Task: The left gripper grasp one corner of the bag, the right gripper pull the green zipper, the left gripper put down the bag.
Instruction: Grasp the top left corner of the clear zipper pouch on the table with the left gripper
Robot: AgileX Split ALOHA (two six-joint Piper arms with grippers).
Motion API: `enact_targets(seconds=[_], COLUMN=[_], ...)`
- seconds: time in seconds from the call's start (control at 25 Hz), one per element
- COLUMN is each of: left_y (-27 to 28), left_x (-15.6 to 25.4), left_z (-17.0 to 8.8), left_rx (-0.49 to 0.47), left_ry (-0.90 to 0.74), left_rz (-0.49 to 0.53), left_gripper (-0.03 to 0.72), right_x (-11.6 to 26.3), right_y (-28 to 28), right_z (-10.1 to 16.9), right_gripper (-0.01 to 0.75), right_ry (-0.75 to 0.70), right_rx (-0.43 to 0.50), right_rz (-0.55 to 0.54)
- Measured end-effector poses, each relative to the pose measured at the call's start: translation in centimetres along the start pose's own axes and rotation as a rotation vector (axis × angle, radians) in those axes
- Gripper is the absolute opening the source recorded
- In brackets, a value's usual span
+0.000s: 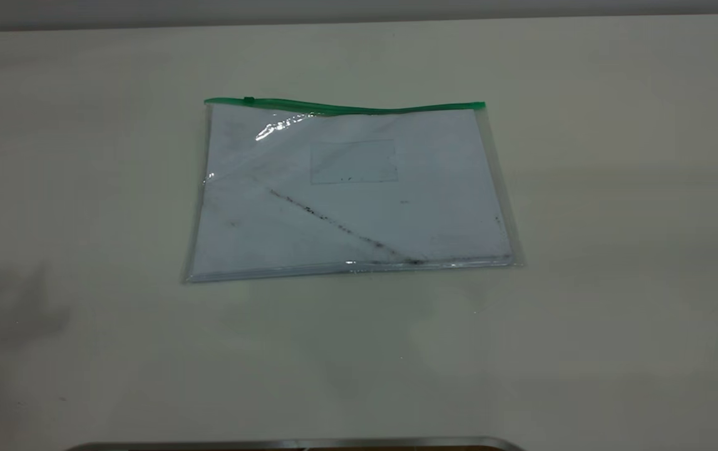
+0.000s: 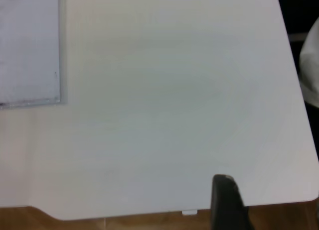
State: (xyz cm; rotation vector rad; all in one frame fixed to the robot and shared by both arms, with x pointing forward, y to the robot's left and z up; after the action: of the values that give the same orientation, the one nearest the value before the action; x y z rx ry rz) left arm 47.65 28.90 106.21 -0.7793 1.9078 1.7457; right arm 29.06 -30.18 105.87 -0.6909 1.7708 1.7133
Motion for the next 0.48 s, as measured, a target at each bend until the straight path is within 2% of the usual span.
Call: enact_targets(seconds=[0.16, 0.48], left_y=[-6.0, -16.6], left_x=[-1.7, -2.8], left_z=[-0.3, -1.3], left_rx=[0.003, 0.054], left_ry=[0.002, -0.063], left_rz=[0.079, 0.211], left_gripper=[0.590, 0.590], right_x=[-2.6, -7.4], right_y=[-2.3, -7.0], right_z=[0.0, -0.1], right_gripper=[0.519, 0.524], right_ry=[-0.030, -0.057], right_rx=[0.000, 0.001], right_rz=[0.025, 0.061])
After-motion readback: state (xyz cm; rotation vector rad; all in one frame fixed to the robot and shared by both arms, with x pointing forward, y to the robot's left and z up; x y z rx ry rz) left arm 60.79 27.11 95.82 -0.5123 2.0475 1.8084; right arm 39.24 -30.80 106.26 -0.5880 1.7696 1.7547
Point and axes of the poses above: a point on each arm's last joint axis where the gripper is mounted, y pointing back along that axis away from the gripper, z along the wrist's bending axis when the last joint is at zero, x = y × z, the point moved 1 cm from there along -y, pointing out along that axis toward the gripper, and after that the axes turned 1 degree about y, right-handed, at the moved point
